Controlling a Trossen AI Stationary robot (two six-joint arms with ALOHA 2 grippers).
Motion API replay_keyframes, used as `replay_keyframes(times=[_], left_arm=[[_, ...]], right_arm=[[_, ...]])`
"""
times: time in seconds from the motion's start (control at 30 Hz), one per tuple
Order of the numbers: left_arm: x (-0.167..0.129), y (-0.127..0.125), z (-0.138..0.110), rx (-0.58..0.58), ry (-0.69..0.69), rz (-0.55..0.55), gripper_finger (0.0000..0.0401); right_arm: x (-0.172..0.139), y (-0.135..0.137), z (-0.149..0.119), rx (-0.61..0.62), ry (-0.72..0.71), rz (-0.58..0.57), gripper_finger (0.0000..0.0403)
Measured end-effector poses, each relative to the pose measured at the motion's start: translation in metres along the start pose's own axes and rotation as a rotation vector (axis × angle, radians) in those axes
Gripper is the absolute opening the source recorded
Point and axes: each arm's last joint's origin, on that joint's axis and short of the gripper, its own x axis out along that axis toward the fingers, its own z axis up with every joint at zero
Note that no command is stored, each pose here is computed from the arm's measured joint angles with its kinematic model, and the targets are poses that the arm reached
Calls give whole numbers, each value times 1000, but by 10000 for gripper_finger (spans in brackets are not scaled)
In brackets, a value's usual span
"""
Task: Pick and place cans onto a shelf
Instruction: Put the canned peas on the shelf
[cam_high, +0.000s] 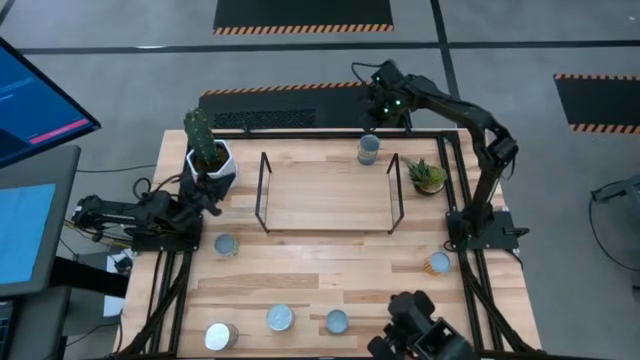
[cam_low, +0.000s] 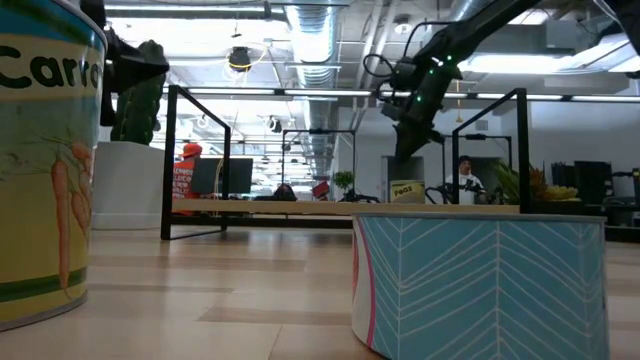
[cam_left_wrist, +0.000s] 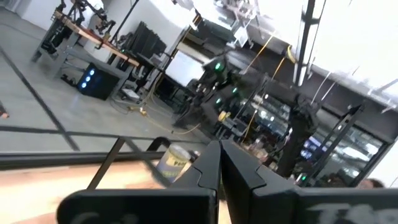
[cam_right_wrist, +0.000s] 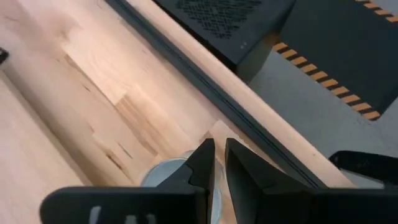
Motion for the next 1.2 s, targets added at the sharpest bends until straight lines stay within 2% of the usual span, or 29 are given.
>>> replay_keyframes(times=[0.27,0.57,0.8,0.93,1.2], left_arm=[[0,2,-4,-19,35,19,0],[0,2,-4,-4,28,21,0],[0,2,-4,-5,28,21,0],[0,2,-3,-5,28,21,0],[0,2,-3,-7,28,21,0]], right_arm=[[3,-6,-15,30,156,-2,64],[4,-4,-8,-67,85,-13,64],[4,-1,-9,-55,91,-10,71],[4,1,-8,-56,91,-18,109],[6,9,-8,-23,92,-24,222]])
